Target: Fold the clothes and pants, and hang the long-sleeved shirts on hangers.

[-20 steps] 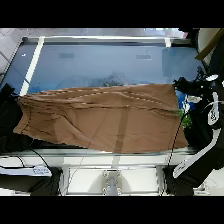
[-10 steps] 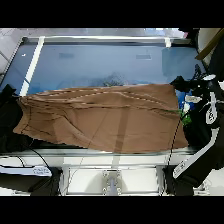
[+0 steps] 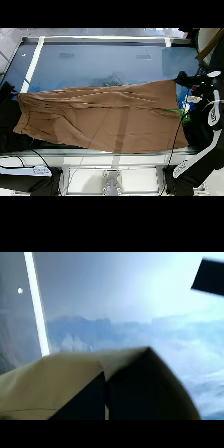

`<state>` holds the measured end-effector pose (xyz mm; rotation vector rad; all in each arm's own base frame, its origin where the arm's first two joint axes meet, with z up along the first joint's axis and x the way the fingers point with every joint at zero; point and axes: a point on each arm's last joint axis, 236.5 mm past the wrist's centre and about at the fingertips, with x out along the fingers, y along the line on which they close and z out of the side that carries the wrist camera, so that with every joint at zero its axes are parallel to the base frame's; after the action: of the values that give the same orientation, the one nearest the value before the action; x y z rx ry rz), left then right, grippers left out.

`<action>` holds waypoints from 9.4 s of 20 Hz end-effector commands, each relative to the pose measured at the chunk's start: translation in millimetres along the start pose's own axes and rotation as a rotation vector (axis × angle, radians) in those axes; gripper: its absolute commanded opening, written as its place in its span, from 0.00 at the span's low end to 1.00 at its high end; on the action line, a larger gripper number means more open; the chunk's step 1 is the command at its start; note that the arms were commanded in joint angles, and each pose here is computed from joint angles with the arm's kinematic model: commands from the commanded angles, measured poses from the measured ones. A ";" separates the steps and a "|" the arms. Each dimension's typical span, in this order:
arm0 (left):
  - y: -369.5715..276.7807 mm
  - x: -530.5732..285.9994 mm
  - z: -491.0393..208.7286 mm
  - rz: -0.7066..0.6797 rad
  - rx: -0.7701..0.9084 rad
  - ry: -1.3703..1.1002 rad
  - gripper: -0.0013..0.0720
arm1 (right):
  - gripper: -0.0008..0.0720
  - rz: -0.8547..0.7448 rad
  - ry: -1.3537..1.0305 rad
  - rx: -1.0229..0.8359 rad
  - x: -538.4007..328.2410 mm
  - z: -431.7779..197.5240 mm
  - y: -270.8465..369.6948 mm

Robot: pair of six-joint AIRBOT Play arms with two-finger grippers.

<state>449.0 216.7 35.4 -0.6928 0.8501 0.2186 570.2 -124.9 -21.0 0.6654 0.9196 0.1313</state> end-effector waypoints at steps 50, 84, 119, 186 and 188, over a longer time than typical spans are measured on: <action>69.0 -43.5 -143.1 -0.112 -0.290 0.043 0.05 | 0.51 -0.334 0.024 0.077 -290.1 -201.2 -8.4; 69.4 -43.3 -143.2 -0.111 -0.279 0.043 0.05 | 0.61 -0.294 0.337 0.472 -182.9 -372.9 -96.2; -51.6 -26.0 29.6 0.042 0.083 -0.137 0.05 | 0.03 -0.131 -0.055 0.131 -103.8 -42.7 20.7; -465.5 27.1 -290.4 -0.592 1.097 0.017 0.05 | 0.03 0.257 0.246 -0.094 -106.3 -26.6 146.9; -470.5 19.2 -305.6 -0.612 1.119 0.037 0.06 | 0.03 0.138 0.316 -0.130 -132.1 -48.1 129.8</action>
<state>497.9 -316.3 103.8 0.1168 0.6179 -0.7332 516.7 -41.8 110.0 0.6971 1.0570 0.4734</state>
